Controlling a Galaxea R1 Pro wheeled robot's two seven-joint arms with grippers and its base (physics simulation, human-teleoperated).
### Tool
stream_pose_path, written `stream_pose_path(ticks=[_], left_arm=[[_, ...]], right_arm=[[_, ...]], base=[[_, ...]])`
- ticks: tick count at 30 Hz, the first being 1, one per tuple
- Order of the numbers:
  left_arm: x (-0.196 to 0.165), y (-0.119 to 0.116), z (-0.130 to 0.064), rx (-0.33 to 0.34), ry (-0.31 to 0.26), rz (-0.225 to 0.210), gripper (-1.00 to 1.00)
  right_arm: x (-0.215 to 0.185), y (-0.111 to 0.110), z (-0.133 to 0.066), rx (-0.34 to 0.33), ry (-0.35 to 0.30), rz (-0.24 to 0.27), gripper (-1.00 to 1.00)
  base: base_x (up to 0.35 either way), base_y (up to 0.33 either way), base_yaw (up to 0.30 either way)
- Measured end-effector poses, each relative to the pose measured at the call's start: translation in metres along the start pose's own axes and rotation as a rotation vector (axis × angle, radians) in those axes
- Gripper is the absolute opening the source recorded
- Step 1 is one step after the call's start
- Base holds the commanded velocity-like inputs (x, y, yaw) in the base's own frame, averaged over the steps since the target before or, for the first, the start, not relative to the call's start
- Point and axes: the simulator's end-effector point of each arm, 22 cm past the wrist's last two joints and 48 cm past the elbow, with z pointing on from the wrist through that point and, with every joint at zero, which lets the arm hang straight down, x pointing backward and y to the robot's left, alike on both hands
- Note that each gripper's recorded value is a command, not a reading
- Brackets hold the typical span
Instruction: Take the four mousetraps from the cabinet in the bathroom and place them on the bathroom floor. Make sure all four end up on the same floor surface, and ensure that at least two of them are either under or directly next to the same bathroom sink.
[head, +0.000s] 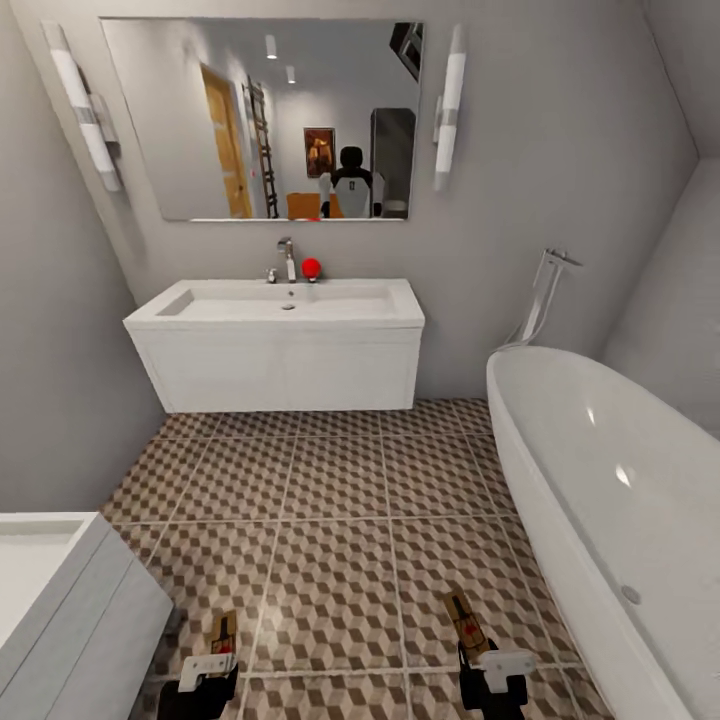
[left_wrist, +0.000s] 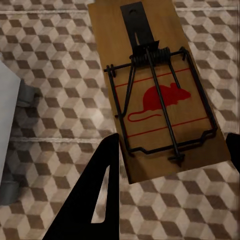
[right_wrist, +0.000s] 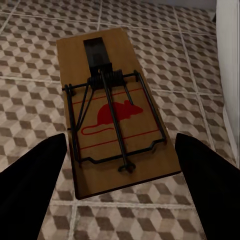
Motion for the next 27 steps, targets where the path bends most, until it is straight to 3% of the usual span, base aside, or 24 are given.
stream_pose_path(ticks=[10, 19, 27], left_arm=[[-0.0007, -0.0002, -0.0002, 0.000, -0.002, 0.000, -1.00], [-0.0008, 0.0001, -0.0002, 0.000, -0.002, 0.000, -1.00], [-0.0012, 0.0010, 0.0000, -0.001, -0.002, 0.000, -1.00]], right_arm=[[-0.0010, 0.0009, 0.0001, 0.000, -0.002, 0.001, -1.00], [0.0055, 0.0018, -0.0018, -0.002, 0.013, -0.001, -1.00], [0.0087, 0.0020, -0.0029, -0.003, 0.020, -0.002, -1.00]], base=[[0.197, 0.000, -0.032], [0.180, 0.000, 0.158], [0.177, 0.000, 0.026]])
